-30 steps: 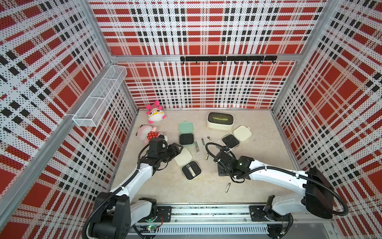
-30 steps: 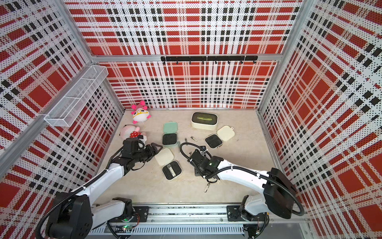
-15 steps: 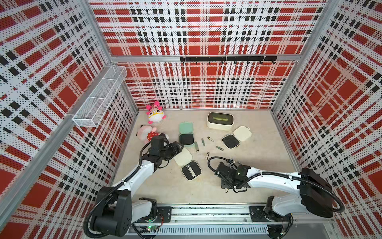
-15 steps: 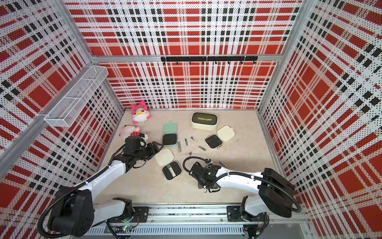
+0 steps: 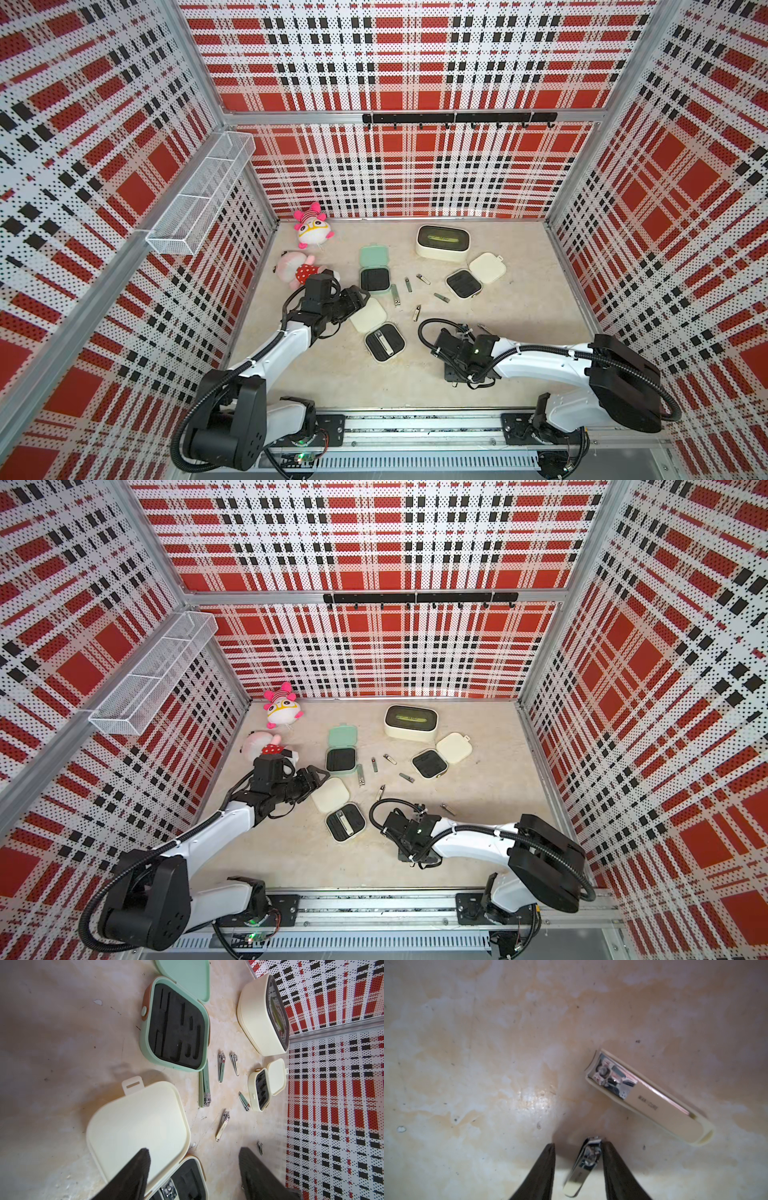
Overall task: Organize nail clipper sets
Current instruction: Pick up the nail clipper from the center of the board.
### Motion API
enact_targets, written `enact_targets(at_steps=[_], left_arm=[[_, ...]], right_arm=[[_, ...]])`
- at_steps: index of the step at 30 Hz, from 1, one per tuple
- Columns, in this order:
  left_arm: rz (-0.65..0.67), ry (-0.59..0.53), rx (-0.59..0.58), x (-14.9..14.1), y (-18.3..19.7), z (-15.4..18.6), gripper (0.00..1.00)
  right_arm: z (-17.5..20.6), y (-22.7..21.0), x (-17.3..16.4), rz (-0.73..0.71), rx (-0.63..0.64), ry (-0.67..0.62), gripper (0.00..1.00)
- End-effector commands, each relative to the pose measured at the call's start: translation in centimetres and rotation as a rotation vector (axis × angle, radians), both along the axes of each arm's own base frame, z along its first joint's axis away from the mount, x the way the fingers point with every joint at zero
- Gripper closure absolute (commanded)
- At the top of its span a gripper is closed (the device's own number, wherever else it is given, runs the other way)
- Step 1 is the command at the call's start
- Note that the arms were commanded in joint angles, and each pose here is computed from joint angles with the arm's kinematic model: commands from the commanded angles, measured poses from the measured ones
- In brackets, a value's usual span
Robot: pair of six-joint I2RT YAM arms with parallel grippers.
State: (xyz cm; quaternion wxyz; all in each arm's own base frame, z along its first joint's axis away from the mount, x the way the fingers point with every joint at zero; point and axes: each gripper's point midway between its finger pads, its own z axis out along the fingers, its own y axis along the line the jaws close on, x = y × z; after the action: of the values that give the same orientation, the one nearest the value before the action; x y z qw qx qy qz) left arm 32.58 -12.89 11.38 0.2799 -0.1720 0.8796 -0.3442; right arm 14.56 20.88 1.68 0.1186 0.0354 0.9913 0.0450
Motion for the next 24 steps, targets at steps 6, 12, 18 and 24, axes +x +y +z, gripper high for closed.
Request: enact_targets(at_steps=[6, 12, 18, 24], left_arm=[[-0.009, -0.012, 0.008, 0.0, -0.2, -0.3, 0.28], [-0.007, -0.006, 0.007, -0.2, -0.2, -0.7, 0.28], [-0.008, 0.002, 0.004, -0.4, -0.2, -1.3, 0.28], [-0.015, 0.014, -0.002, -0.1, -0.4, -1.9, 0.28]], right_arm=[[-1.2, 0.2, -0.4, -0.001, -0.007, 0.021, 0.68], [-1.2, 1.1, 0.3, 0.030, -0.021, 0.011, 0.77], [-0.2, 2.9, 1.5, 0.083, -0.012, -0.022, 0.84], [1.6, 5.7, 3.3, 0.178, 0.008, -0.080, 0.90]])
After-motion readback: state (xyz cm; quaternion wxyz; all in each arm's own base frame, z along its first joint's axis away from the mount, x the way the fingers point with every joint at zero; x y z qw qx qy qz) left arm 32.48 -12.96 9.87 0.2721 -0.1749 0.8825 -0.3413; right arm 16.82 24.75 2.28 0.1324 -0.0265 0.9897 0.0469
